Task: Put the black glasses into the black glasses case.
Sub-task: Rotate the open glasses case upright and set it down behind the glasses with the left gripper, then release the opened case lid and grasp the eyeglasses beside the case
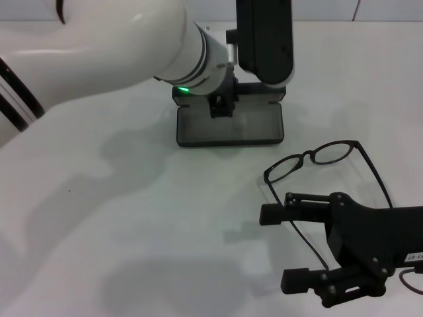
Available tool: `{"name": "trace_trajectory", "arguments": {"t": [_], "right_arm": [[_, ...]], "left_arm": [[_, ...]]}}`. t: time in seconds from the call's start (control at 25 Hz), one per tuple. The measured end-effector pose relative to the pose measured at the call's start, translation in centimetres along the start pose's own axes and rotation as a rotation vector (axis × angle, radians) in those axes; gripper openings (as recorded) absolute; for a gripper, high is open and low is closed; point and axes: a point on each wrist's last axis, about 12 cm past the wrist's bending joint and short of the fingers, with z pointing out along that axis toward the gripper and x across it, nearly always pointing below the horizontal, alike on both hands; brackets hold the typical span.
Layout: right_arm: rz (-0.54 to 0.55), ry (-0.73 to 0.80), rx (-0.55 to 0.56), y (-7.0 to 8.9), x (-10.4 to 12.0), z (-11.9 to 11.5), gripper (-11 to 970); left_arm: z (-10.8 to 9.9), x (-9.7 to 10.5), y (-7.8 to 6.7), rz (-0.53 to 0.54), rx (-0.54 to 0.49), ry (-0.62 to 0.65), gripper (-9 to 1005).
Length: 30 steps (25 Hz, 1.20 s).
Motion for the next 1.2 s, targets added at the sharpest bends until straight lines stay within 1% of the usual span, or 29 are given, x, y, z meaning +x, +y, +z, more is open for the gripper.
{"name": "trace_trajectory", "arguments": {"t": [0.16, 0.52, 0.68, 0.8, 0.88, 0.92, 0.96, 1.0, 1.08, 1.12, 1.2], "right_arm": [[-0.001, -0.002, 0.006, 0.0, 0.0, -0.1, 837], [0.002, 0.003, 0.018, 0.0, 0.1, -0.3, 834], [0.001, -0.001, 0.028, 0.0, 0.1, -0.4, 833], [0.001, -0.002, 0.035, 0.0, 0.2, -0.6, 832], [0.004, 0.010, 0.058, -0.1, 0.3, -0.9, 831], [0.007, 0.026, 0.078, -0.2, 0.5, -1.1, 830], [0.010, 0.048, 0.102, -0.4, 0.6, -1.5, 830], [0.017, 0.088, 0.139, -0.8, 0.9, -1.9, 830], [0.020, 0.132, 0.180, -1.2, 0.9, -2.5, 829], [0.016, 0.146, 0.193, -1.3, 0.7, -3.0, 829], [-0.011, 0.147, 0.194, -1.1, -0.4, -3.9, 828]], "left_arm": [[0.4, 0.1, -0.4, 0.018, 0.010, 0.015, 210], [0.5, 0.1, -0.5, 0.037, 0.002, 0.011, 213], [0.5, 0.3, -0.7, 0.032, 0.021, 0.028, 215], [0.4, 0.3, -0.7, 0.020, 0.025, 0.028, 267], [-0.2, 0.0, -0.6, 0.010, 0.019, 0.015, 301], [-0.7, -0.1, -0.5, 0.006, 0.012, 0.004, 401], [-2.0, -0.3, -0.4, -0.014, -0.002, -0.025, 501], [-2.0, -0.3, -0.4, -0.014, -0.002, -0.025, 501], [-3.7, -0.5, -0.2, -0.031, -0.036, -0.069, 501], [-5.3, -0.7, 0.0, -0.045, -0.079, -0.116, 501], [-7.4, -0.6, 0.2, -0.080, -0.137, -0.173, 502]]}}
